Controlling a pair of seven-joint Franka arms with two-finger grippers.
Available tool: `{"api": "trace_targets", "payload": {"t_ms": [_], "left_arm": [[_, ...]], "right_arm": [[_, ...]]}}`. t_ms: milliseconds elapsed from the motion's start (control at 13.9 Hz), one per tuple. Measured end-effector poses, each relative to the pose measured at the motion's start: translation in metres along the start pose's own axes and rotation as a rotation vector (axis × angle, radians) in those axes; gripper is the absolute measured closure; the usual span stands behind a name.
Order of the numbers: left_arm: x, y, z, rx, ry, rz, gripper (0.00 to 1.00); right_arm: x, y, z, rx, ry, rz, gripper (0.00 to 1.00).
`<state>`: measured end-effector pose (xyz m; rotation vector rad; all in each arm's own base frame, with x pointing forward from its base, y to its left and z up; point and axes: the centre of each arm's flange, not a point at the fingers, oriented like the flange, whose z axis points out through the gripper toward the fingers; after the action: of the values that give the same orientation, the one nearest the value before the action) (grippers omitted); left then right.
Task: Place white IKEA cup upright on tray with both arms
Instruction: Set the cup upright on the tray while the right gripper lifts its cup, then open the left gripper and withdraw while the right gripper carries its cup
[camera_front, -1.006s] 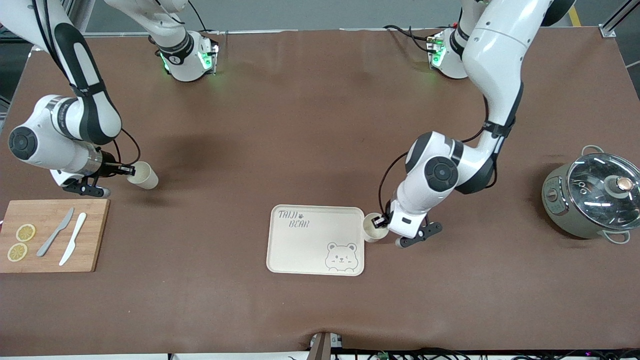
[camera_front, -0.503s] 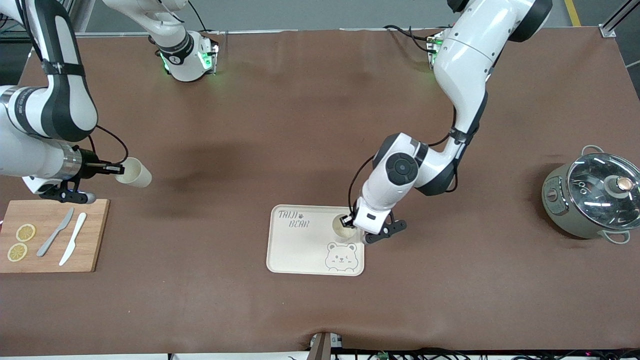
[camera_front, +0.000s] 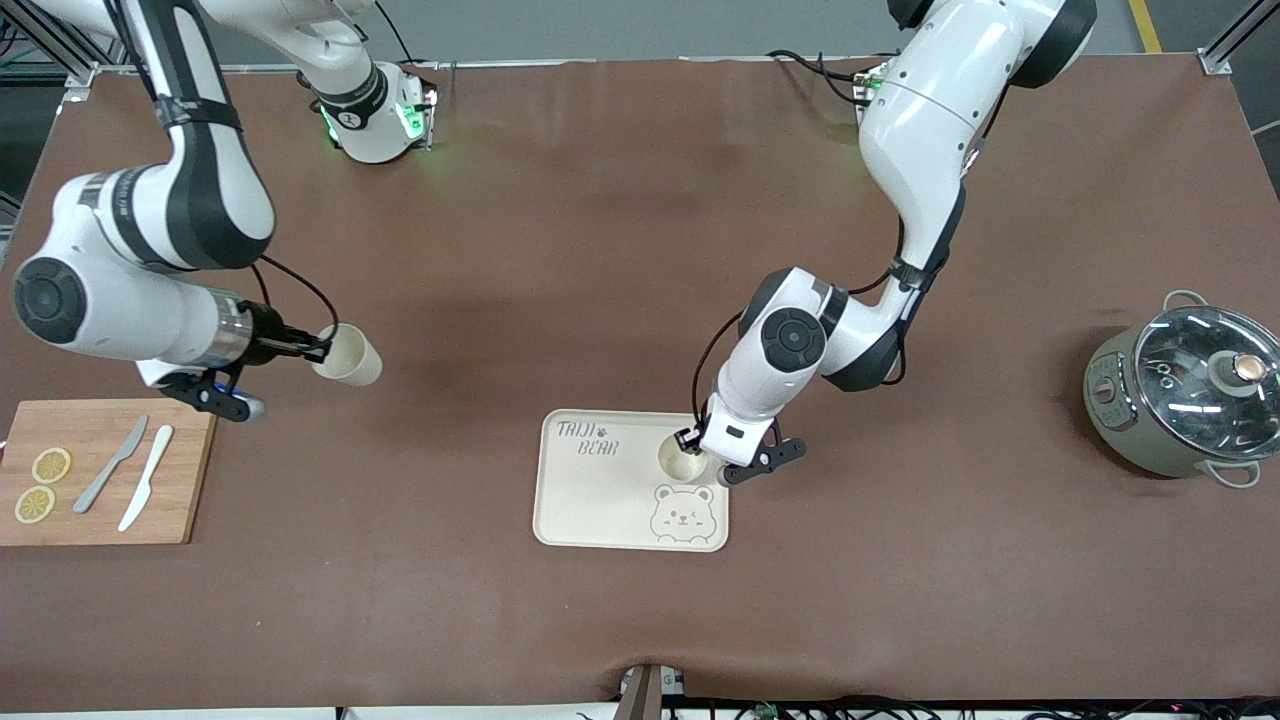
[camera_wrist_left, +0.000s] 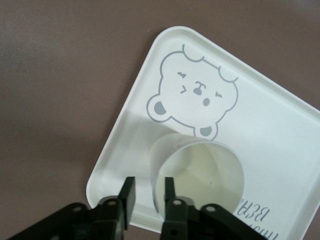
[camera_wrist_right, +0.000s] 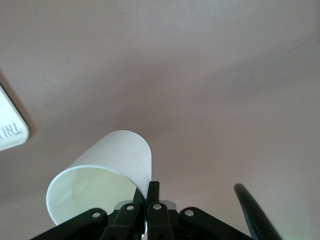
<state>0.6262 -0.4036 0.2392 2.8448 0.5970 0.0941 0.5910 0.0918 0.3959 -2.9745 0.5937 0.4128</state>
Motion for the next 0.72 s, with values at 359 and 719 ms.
{"api": "trace_targets", "payload": {"t_ms": [359,719], "left_arm": [[0.018,-0.002,-0.017,0.002,0.047,0.014,0.14],[0.048,-0.009,-0.111,0.06,0.073,0.019,0.0]], "right_arm": [[-0.013,-0.077,0.001,0.099,-0.039,0.141,0.97],[-0.03,-0.18,0.034,0.092,-0.016,0.273,0.97]]}}
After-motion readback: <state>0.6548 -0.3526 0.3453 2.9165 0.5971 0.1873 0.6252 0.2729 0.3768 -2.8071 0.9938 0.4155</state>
